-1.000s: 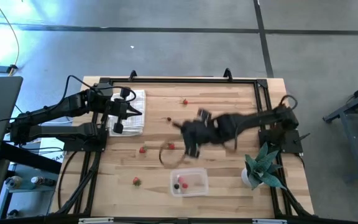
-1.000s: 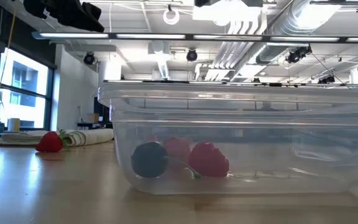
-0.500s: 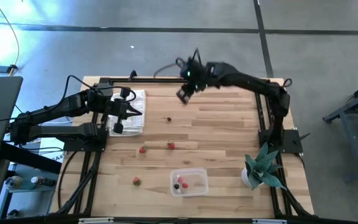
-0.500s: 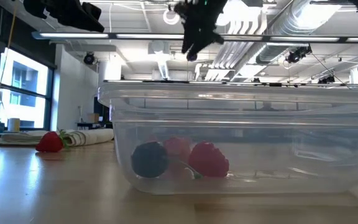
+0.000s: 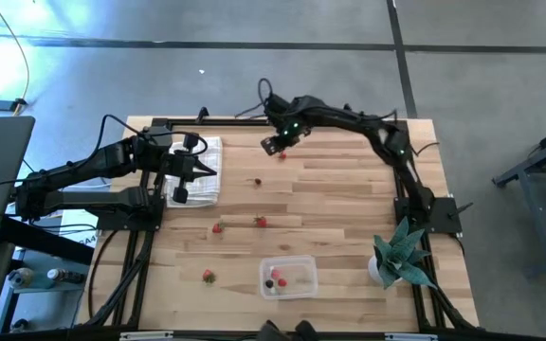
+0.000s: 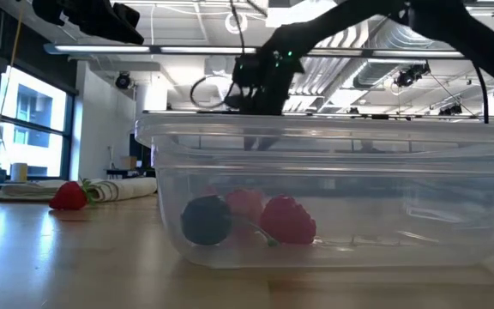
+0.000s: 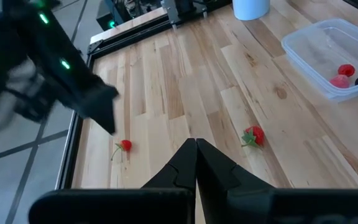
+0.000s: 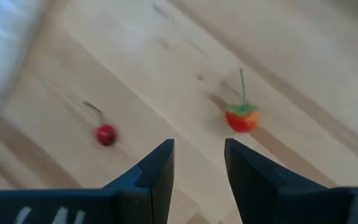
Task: Pick and placing Produce into tupperware
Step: Put the red strawberry into the transparent bin
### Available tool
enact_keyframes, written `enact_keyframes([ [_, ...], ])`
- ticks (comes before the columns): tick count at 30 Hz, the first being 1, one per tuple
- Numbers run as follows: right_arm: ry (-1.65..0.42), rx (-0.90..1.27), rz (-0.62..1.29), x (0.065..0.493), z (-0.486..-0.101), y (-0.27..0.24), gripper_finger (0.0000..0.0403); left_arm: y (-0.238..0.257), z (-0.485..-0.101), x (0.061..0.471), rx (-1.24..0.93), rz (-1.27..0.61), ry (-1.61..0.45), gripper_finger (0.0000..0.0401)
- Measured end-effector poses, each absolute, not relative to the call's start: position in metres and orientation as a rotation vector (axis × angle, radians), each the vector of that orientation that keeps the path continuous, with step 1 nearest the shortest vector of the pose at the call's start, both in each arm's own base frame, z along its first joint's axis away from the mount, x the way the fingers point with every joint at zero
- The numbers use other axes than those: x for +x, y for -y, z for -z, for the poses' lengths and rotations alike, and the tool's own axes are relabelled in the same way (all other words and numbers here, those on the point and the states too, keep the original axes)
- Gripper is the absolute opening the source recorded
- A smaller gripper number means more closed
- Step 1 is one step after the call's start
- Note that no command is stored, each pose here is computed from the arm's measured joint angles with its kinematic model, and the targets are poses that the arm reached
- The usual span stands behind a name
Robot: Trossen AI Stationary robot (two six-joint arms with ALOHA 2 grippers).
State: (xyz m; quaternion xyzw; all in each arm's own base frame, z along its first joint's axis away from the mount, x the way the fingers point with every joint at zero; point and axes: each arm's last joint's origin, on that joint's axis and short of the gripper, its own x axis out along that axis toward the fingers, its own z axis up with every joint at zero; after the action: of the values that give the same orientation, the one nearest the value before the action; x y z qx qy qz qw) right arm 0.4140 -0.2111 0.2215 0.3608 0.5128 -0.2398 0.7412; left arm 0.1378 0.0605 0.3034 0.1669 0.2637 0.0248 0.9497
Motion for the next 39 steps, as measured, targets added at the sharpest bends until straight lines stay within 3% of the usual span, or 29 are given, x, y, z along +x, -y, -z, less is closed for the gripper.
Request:
enact_keyframes([
  [7,-1.276,0.755,0.498,0.414,-0.188,0.213,0.0134,-0.06,-0.303,0.138,0.34,-0.05,-0.536,0.0001],
  [17,-1.277,0.724,0.478,0.413,-0.185,0.219,0.0135,-0.061,-0.303,0.138,0.339,-0.05,-0.536,0.0001],
  [27,-1.268,0.708,0.517,0.411,-0.184,0.224,0.0198,-0.06,-0.303,0.138,0.339,-0.05,-0.536,0.0001],
  [33,-1.227,0.701,0.521,0.418,-0.182,0.222,0.0204,-0.06,-0.303,0.138,0.34,-0.05,-0.536,0.0001],
  [39,-1.319,0.732,0.515,0.42,-0.152,0.221,0.0204,-0.06,-0.303,0.138,0.34,-0.05,-0.536,0.0001],
])
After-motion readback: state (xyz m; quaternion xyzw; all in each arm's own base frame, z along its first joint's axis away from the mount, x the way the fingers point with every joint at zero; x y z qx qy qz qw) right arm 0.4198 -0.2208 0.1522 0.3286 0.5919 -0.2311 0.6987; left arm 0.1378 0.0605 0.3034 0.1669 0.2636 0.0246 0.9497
